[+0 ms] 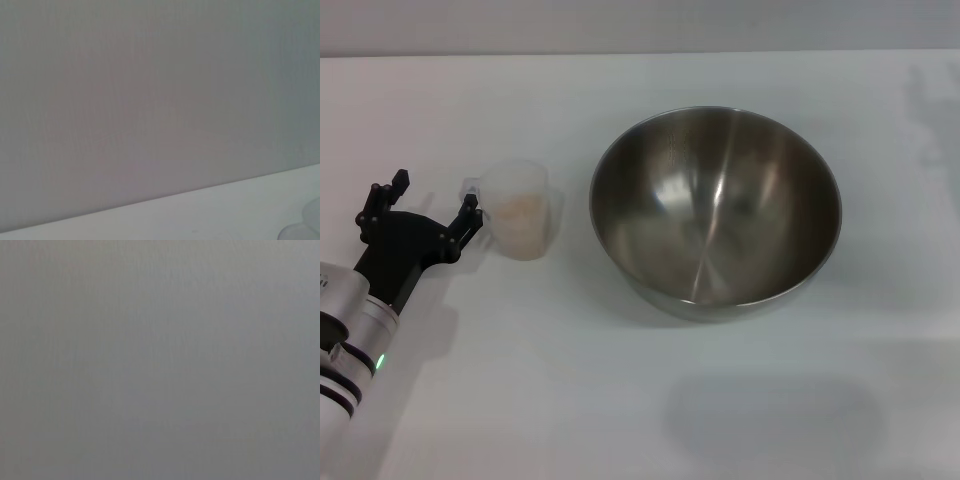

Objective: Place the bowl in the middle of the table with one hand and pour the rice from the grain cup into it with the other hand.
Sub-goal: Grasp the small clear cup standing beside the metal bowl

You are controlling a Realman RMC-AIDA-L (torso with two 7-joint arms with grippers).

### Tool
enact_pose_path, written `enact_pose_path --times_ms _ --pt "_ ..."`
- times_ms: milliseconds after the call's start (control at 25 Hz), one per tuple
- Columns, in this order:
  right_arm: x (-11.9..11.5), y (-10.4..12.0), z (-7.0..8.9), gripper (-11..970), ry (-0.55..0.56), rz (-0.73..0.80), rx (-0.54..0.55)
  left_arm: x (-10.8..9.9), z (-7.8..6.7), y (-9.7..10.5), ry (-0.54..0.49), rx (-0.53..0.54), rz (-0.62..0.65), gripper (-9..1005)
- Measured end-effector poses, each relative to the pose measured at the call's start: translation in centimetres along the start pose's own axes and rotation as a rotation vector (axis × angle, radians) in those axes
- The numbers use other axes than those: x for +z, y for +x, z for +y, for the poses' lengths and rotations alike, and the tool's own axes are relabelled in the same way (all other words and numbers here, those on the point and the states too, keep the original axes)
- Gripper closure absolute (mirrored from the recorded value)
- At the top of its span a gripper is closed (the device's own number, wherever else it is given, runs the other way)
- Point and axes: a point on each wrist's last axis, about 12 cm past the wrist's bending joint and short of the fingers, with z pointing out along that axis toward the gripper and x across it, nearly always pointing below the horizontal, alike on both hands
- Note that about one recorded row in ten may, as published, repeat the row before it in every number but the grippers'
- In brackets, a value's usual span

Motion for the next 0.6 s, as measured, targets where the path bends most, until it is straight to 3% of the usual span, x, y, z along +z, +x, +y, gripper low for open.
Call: enact_pose_path --times_ms 600 --pt "-0.03 -0.04 -0.05 441 0.000 -0.002 0.001 0.38 -0.48 -0.23 0.000 -0.036 0.003 333"
